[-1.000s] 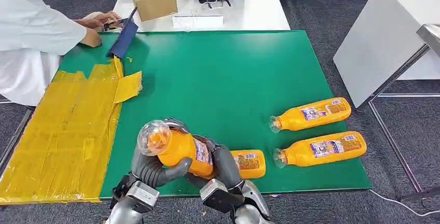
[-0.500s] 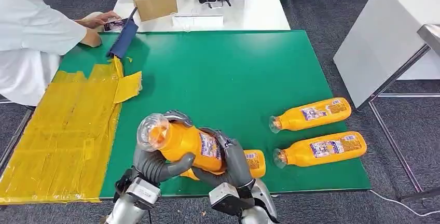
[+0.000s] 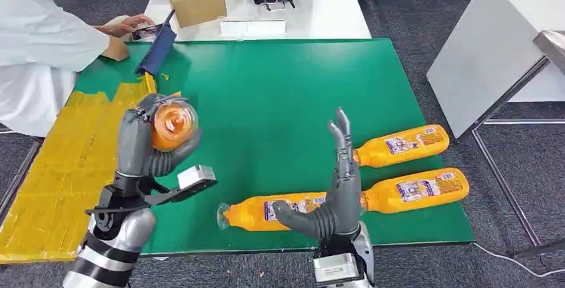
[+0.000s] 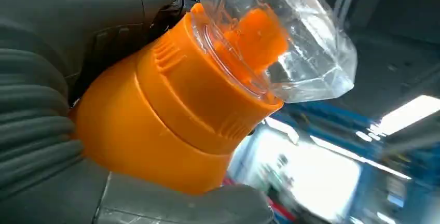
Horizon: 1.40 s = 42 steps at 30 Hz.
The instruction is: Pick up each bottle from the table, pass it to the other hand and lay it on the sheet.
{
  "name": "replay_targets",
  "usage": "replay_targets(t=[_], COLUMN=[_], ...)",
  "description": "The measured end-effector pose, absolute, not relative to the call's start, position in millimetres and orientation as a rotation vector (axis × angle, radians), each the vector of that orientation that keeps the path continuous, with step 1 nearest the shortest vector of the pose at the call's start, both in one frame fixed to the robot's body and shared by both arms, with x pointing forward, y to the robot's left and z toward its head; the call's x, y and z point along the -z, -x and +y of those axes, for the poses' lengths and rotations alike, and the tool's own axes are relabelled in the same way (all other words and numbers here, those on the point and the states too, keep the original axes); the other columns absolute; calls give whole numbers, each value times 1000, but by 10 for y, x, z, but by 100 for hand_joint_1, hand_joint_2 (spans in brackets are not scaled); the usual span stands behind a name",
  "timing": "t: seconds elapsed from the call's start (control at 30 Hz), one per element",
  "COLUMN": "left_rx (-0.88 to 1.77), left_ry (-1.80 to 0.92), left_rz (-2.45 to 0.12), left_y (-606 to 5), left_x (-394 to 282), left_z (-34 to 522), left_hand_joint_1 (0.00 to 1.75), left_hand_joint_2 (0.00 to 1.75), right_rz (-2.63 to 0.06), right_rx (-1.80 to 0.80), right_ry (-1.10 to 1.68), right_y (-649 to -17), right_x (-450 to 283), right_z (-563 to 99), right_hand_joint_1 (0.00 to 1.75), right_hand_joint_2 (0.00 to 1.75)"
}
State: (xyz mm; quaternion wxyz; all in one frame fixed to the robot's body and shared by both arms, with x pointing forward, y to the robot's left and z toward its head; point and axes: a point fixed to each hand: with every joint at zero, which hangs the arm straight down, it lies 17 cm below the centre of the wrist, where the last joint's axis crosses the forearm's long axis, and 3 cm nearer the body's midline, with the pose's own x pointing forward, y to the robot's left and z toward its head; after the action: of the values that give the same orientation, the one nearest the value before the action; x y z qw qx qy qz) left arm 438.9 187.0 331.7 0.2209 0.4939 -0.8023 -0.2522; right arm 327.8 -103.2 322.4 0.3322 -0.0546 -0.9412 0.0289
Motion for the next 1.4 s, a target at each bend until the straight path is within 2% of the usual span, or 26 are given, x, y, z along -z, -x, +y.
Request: replay_targets(t=[0.17,0.23,0.43,0.53,0.67,0.73,0.77,0.8,0.97,1.0,1.1,1.2,1.23,1.33,1.37,1.4], left_rx=[729,682,853,1039,1373,1453,1477,1485,1384,1343,1224,987,911,657,605,542], left_ry=[-1794,-1842,-1903,-1898,-1782,-1696,-1650,-1611,-1407,-1366,-1273,-1028,-955,-728,-674,-628], left_rz=[-1965,-1880,-1808,-1684,-1503,-1421,-1368,-1331,-1281,-1295,-1339,-1484,-1519,-1635,-1666,-1708], left_y=[-4669,-4791,-4972,-5171,-5373,-5430,-5450,-5454,-5428,-5422,-5433,-5460,-5465,-5469,-5454,-5453], left_x=[-3405,-3410,-3237,-2870,-1976,-1607,-1408,-1256,-775,-736,-711,-795,-831,-1091,-1177,-1335], left_z=[2375,2561,2601,2581,2661,2740,2800,2857,2896,2877,2843,2722,2683,2574,2539,2517], left_hand_joint_1=[175,175,175,175,175,175,10,0,0,0,0,0,0,0,0,0], left_hand_joint_2=[175,175,175,175,175,175,175,175,175,0,0,0,0,0,0,0], right_rz=[-2484,-2484,-2476,-2377,-2085,-1974,-1915,-1865,-1619,-1574,-1483,-1425,-1414,-1367,-1345,-1330], right_rx=[12,15,-31,-312,-880,-1055,-1133,-1200,-1496,-1534,-1606,-1640,-1648,-1667,-1672,-1674], right_ry=[187,197,232,315,462,501,522,541,594,604,619,639,643,647,650,653], right_y=[-3231,-3225,-3224,-3390,-3713,-3795,-3829,-3859,-3849,-3836,-3809,-3822,-3830,-3851,-3855,-3867], right_x=[-3356,-3359,-3351,-3125,-2265,-1896,-1693,-1525,-633,-479,-166,5,35,165,221,256], right_z=[-1268,-1299,-1283,-1012,-532,-430,-408,-399,-483,-524,-629,-715,-730,-787,-822,-829], right_hand_joint_1=[0,0,0,0,0,0,0,0,0,0,0,0,0,0,30,89], right_hand_joint_2=[0,0,0,0,0,0,0,0,0,0,0,0,175,175,175,175])
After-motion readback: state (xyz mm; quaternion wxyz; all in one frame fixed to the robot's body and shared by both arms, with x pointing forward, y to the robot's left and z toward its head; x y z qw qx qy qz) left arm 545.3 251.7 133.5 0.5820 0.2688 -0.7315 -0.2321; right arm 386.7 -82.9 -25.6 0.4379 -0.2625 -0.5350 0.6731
